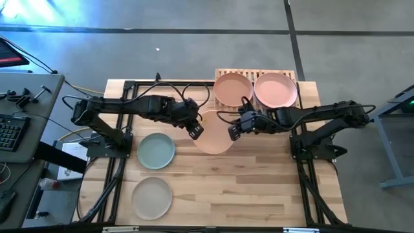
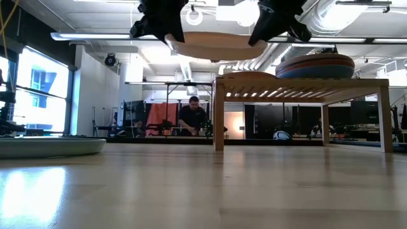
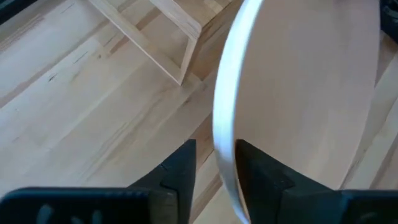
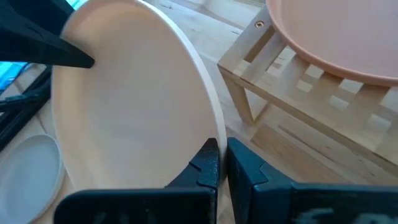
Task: Place and stack plates onto a shelf
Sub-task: Stack the white plate on the light orange plate on the shelf
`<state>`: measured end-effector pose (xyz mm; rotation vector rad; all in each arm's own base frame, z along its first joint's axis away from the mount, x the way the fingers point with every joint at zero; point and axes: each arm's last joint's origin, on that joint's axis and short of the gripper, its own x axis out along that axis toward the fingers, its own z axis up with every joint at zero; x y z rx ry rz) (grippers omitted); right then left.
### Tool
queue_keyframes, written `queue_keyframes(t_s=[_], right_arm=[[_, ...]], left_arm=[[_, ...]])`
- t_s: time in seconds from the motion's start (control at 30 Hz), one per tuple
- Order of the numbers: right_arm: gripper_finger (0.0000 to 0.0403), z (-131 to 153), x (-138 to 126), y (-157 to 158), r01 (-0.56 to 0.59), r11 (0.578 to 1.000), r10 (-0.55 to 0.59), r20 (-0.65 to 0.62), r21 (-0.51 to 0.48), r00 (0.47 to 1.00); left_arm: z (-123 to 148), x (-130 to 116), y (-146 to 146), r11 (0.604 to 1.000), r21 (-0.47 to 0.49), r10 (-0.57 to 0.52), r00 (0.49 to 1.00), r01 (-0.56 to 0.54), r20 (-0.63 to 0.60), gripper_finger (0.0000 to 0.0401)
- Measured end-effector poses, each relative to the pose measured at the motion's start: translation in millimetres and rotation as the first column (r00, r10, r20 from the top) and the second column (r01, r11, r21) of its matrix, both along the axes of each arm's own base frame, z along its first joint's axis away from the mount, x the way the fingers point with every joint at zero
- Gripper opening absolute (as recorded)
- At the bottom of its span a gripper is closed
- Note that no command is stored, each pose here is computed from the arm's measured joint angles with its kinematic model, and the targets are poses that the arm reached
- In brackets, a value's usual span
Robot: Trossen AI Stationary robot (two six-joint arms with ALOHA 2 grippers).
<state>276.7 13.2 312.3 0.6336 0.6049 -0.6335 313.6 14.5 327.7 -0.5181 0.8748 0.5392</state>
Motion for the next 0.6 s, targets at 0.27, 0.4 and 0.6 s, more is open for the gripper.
queue_keyframes(t_s=[0.27,0.4,0.6], right_arm=[[0.0000,0.6,0.8,0.1,0.000,1.000,0.000,0.012,0.010,1.000],[0.0000,0.5,0.8,0.7,-0.008,1.000,0.008,0.012,0.024,1.000],[0.0001,0.3,0.9,1.1,-0.032,0.999,0.031,0.005,0.024,0.999]], left_arm=[[0.2,-0.2,0.1,1.000,0.011,-0.013,1.000,0.013,-0.003,0.0024],[0.4,-0.4,0.7,1.000,0.023,-0.006,1.000,0.006,-0.004,0.0008],[0.3,-0.5,0.4,1.000,0.025,-0.017,1.000,0.017,-0.008,0.0008]])
